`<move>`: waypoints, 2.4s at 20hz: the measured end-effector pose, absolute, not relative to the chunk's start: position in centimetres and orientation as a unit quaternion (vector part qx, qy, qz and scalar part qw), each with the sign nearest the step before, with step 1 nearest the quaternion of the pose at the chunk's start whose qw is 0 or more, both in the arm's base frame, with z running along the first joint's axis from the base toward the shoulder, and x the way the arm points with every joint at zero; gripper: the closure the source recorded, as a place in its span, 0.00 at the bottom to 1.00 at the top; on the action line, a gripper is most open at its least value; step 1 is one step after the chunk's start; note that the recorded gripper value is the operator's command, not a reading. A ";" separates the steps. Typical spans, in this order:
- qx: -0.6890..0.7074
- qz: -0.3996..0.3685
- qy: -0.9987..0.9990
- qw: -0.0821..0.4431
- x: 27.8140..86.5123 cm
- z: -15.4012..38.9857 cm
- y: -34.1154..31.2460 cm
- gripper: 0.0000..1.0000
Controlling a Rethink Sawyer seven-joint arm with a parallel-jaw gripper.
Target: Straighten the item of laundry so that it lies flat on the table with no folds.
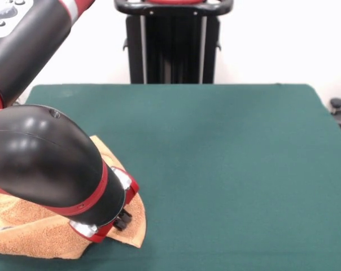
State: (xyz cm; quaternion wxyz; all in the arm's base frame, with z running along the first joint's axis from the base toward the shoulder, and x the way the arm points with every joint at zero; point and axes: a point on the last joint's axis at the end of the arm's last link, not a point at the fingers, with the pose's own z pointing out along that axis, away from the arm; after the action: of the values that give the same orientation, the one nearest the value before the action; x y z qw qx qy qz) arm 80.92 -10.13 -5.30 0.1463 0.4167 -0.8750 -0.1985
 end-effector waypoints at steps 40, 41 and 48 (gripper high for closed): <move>0.355 -0.292 -0.888 0.027 81.6 -6.2 -12.2 1.00; 0.353 -0.294 -0.888 0.022 81.6 -6.2 -12.2 1.00; 0.341 -0.303 -0.890 0.006 81.9 -6.3 -12.2 1.00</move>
State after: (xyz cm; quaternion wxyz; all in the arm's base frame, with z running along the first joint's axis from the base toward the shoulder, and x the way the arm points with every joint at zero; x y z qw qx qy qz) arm 81.94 -12.23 -6.33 0.0063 0.3415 -0.8895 -0.3035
